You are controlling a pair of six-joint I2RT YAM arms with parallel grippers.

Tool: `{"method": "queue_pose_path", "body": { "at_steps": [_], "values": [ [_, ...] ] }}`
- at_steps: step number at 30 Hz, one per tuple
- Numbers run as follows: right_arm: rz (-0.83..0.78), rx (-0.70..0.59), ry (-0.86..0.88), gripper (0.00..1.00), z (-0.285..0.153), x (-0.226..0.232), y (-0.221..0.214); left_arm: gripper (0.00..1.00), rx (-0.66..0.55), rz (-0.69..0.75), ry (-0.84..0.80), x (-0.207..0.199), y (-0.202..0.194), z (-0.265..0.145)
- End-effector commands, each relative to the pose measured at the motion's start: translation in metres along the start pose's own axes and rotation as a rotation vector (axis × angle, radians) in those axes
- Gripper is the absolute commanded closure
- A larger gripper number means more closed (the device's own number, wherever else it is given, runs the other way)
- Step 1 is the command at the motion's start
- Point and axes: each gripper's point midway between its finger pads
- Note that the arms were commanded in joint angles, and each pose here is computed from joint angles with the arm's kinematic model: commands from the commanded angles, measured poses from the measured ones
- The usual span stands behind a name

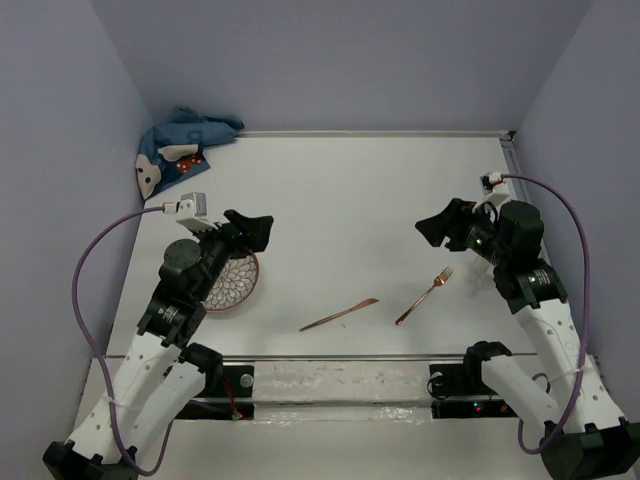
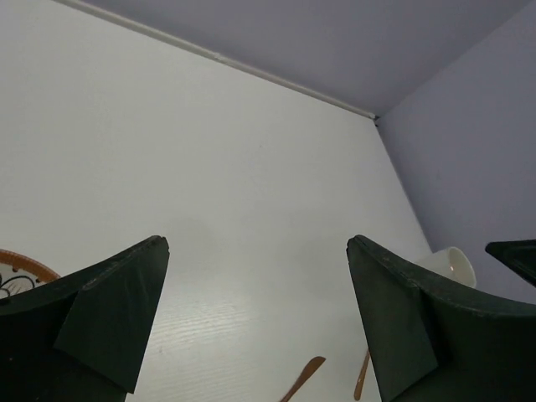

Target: Set the dinner table for one person

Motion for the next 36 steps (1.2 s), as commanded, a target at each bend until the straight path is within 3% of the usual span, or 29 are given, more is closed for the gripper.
{"method": "queue_pose_path", "body": {
  "at_steps": [1,8,14,19,21,36],
  "values": [
    [-0.043,-0.05,0.052,0.31,0.0,0.011,0.017,0.01,-0.115,-0.014,0.111,0.006,0.037,0.012],
    [-0.036,-0.04,0.061,0.31,0.007,0.009,0.011,0.01,-0.202,-0.125,0.373,0.064,0.074,0.053],
    [-0.036,-0.008,0.094,0.32,0.018,0.017,0.002,0.01,-0.175,-0.168,0.682,0.168,0.077,0.106],
    [-0.059,0.048,0.114,0.32,0.033,0.032,-0.018,0.21,-0.208,-0.156,0.859,0.229,0.08,0.115],
    [-0.073,0.074,0.134,0.32,0.04,0.044,-0.028,0.24,-0.195,-0.175,0.92,0.256,0.073,0.117],
    [-0.126,0.18,0.255,0.32,0.065,0.089,-0.076,0.23,-0.195,-0.257,1.057,0.355,0.072,0.187]
  ]
}}
Point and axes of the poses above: each gripper's point midway between its finger pads, its own z axis out along the fingers, its own x axis along the line the jaws close on, y = z × x, and after that the axes turned 4 degrees about -z, right-handed
